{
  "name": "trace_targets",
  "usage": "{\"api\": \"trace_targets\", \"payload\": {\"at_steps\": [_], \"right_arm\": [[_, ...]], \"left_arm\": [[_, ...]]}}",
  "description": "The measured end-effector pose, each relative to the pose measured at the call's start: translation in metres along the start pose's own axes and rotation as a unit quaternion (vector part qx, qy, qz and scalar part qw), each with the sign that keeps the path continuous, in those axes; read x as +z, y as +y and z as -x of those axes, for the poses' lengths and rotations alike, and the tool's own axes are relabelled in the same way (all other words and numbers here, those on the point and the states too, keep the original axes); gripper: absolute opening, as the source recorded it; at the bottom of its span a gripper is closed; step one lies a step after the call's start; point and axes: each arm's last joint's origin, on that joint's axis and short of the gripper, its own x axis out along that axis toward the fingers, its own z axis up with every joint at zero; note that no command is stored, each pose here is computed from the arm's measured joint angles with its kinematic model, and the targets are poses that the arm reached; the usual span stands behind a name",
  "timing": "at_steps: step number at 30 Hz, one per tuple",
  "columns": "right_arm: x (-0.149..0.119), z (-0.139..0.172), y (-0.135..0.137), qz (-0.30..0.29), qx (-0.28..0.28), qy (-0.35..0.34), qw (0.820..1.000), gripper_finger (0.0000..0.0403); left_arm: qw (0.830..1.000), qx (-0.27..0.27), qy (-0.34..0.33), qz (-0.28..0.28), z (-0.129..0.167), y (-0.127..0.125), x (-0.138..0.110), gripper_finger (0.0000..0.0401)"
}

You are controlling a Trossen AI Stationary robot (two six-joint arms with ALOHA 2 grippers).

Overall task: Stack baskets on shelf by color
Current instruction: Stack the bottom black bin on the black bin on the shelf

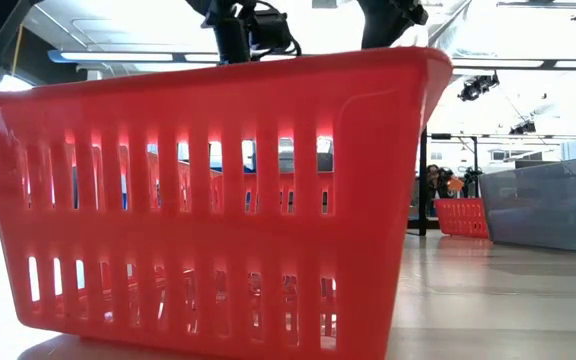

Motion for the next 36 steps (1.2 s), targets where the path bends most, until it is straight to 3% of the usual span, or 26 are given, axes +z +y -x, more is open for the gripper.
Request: {"api": "trace_targets", "payload": {"at_steps": [11, 22, 36], "right_arm": [[0.000, 0.000, 0.000, -0.002, 0.004, 0.002, 1.000, 0.0101], [0.000, 0.000, 0.000, -0.001, 0.003, 0.003, 1.000, 0.0101], [0.000, 0.000, 0.000, -0.003, 0.003, 0.003, 1.000, 0.0101]], "left_arm": [[0.999, -0.017, 0.033, -0.010, -0.022, -0.003, 0.000, 0.0081], [0.998, -0.061, 0.031, -0.006, -0.021, -0.010, 0.001, 0.0081], [0.998, -0.055, 0.015, -0.005, -0.019, -0.015, 0.003, 0.0081]]}}
